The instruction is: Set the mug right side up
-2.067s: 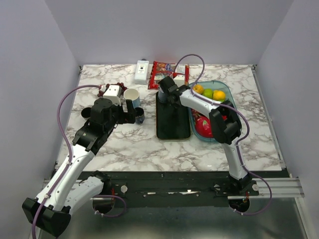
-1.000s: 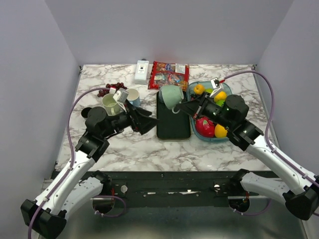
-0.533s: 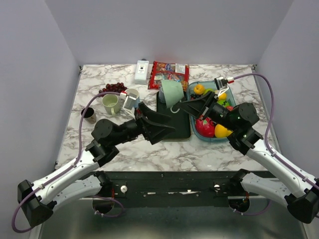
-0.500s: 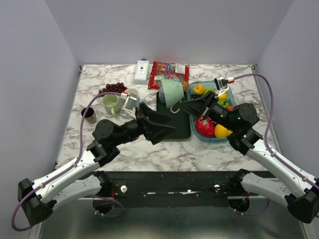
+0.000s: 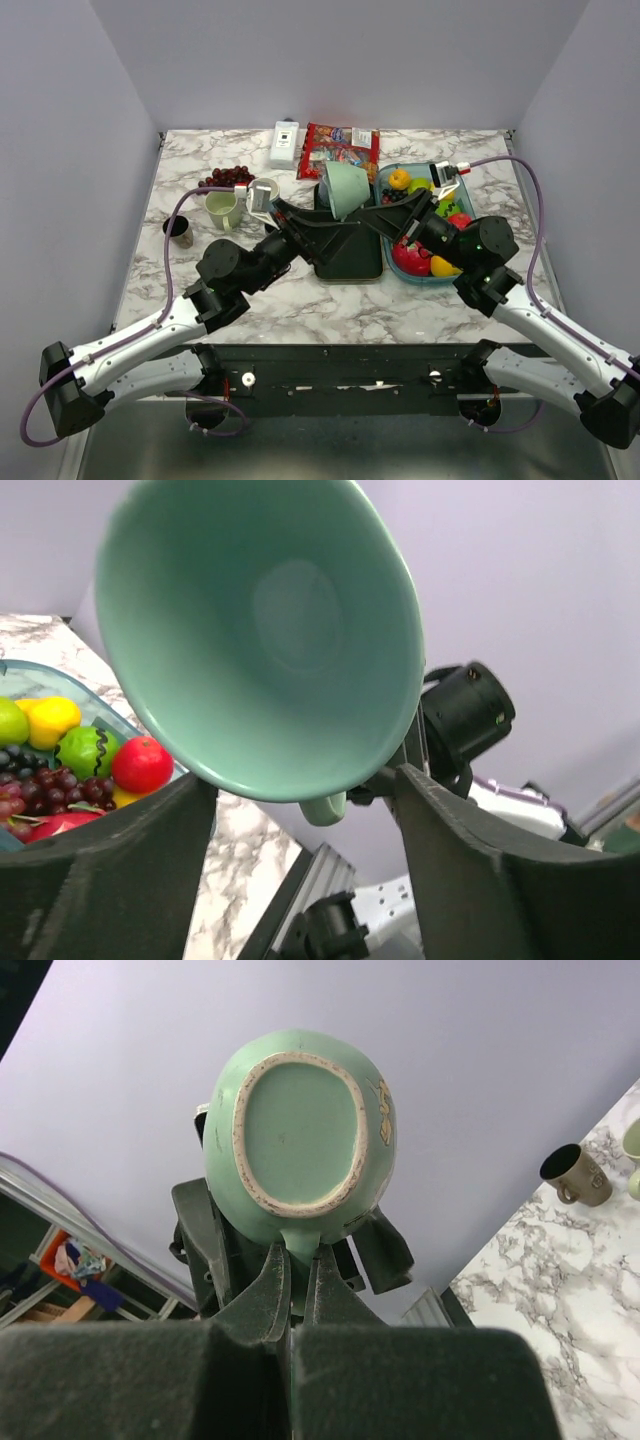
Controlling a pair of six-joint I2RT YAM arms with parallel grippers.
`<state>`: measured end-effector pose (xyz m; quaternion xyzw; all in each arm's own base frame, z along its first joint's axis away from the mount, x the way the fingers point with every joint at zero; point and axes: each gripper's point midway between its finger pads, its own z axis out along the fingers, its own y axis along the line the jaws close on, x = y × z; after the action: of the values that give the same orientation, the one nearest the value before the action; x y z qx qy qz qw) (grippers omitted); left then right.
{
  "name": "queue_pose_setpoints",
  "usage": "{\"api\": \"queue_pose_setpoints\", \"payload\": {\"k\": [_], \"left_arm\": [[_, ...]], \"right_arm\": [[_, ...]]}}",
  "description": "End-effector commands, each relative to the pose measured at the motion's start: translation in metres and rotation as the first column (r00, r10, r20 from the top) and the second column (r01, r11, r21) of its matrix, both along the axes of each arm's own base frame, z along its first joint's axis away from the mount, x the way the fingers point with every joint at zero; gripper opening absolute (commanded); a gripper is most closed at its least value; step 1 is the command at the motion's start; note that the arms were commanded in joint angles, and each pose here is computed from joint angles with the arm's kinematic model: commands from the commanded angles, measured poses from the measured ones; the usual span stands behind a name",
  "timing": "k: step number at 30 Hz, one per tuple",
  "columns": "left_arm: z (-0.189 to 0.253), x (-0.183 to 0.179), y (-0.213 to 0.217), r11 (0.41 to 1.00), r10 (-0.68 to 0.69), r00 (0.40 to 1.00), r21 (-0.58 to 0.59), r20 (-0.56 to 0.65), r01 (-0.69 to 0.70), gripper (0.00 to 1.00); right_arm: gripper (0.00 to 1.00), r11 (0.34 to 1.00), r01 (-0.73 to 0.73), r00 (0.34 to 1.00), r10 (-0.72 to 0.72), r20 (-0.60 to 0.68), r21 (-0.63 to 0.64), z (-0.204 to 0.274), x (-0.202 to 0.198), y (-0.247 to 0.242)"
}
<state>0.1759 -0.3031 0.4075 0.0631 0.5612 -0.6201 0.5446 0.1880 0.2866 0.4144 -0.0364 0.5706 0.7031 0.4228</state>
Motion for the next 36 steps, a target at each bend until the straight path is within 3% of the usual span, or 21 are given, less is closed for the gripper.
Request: {"api": "queue_pose_setpoints", "payload": {"k": [1, 6, 14, 20, 27, 29, 33, 34, 36], "left_arm": [[0.025, 0.012, 0.011, 0.993, 0.098, 0.995, -0.072, 0.011, -0.097, 0.70], [0.021, 0.014, 0.006, 0.993, 0.093, 0.996, -0.066, -0.002, -0.093, 0.59], [0.022, 0.019, 0.009, 0.990, 0.126, 0.992, -0.065, -0.005, -0.126, 0.55], [0.024, 0.020, 0.013, 0.987, 0.148, 0.989, -0.072, 0.002, -0.147, 0.43], [0.028, 0.021, 0.012, 0.987, 0.148, 0.989, -0.070, 0.010, -0.147, 0.18], [0.025, 0.022, 0.010, 0.988, 0.149, 0.989, -0.050, 0.008, -0.148, 0.00], [0.023, 0.025, 0.011, 0.986, 0.167, 0.986, -0.029, 0.003, -0.167, 0.00], [0.022, 0.025, 0.012, 0.985, 0.172, 0.985, -0.028, 0.001, -0.172, 0.00], [0.019, 0.029, 0.019, 0.978, 0.210, 0.978, -0.012, -0.007, -0.210, 0.00]], "right_arm": [[0.01, 0.996, 0.047, 0.997, -0.051, 0.065, 0.069, 0.022, -0.004, -0.011], [0.01, 0.996, 0.070, 0.995, -0.073, 0.062, 0.055, 0.018, -0.001, -0.013], [0.01, 1.000, 0.016, 0.999, -0.016, 0.049, 0.006, 0.011, -0.005, -0.004], [0.01, 0.999, -0.030, 0.999, 0.030, 0.029, -0.021, -0.001, -0.013, -0.002], [0.00, 0.997, -0.058, 0.998, 0.058, 0.011, -0.054, -0.011, -0.015, 0.003], [0.01, 0.996, -0.053, 0.999, 0.054, 0.000, -0.074, -0.016, -0.013, 0.003], [0.01, 0.992, -0.018, 0.999, 0.012, -0.047, -0.126, -0.026, -0.004, 0.004], [0.15, 0.989, -0.005, 0.999, -0.001, -0.041, -0.149, -0.028, -0.002, 0.004], [0.25, 0.983, 0.016, 0.998, -0.028, -0.061, -0.185, -0.035, 0.002, 0.002]]}}
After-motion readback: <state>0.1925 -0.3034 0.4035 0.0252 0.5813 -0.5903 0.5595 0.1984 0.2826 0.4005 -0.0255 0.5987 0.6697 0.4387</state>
